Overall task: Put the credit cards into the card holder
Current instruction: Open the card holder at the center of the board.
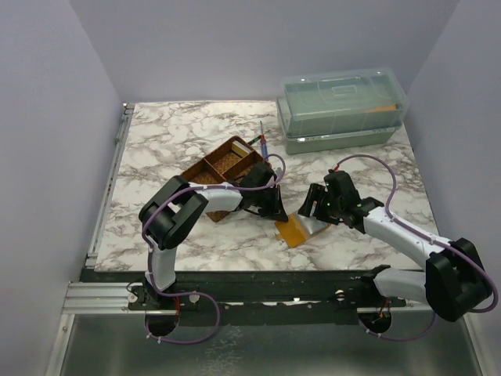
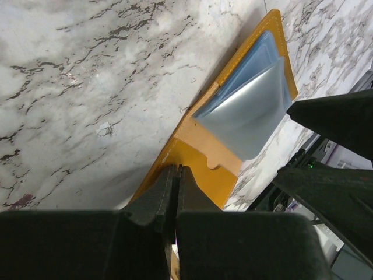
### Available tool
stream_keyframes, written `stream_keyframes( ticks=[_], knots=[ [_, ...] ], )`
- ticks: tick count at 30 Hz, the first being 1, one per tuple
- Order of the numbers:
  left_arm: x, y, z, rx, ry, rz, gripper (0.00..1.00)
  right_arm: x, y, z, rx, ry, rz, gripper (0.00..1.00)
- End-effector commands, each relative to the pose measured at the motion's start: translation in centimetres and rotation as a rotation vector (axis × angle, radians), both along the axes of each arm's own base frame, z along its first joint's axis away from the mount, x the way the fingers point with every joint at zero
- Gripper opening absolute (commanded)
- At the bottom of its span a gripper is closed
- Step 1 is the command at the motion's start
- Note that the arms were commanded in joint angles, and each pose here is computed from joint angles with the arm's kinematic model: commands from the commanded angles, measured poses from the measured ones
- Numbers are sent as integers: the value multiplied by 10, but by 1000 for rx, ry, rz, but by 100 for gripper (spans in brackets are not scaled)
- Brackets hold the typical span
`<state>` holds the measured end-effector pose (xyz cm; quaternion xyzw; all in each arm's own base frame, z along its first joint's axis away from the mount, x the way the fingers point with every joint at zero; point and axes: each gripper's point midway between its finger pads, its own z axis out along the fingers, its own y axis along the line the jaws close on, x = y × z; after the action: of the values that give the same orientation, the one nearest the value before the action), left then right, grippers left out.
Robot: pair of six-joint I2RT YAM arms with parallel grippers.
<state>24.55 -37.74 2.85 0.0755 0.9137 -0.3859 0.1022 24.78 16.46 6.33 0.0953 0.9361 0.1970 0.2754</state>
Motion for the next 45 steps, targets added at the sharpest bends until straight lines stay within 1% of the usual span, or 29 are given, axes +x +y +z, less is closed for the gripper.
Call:
stream_keyframes(
  ticks=[1, 13, 19, 25, 32, 37, 45],
  knots=[
    [-6, 18, -25, 106, 8, 2, 0, -5, -16, -18, -89, 33, -13, 75],
    [-7, 18, -26, 108, 6, -1, 0, -6, -20, -39, -135, 98, -21, 79],
    [-7, 16, -24, 105, 3, -2, 0, -8, -14, -42, -106, 101, 8, 79],
    [-6, 16, -22, 103, -6, -3, 0, -24, 25, -31, 120, 99, 142, 78],
    [-6, 17, -22, 106, -3, 4, 0, -41, 59, -2, 381, 57, 248, 78],
    [-3, 15, -14, 97, -18, 15, 0, -48, 66, 8, 447, 64, 269, 76],
    [0, 14, -4, 84, -33, 27, 0, -59, 77, 21, 570, 71, 310, 69]
  ],
)
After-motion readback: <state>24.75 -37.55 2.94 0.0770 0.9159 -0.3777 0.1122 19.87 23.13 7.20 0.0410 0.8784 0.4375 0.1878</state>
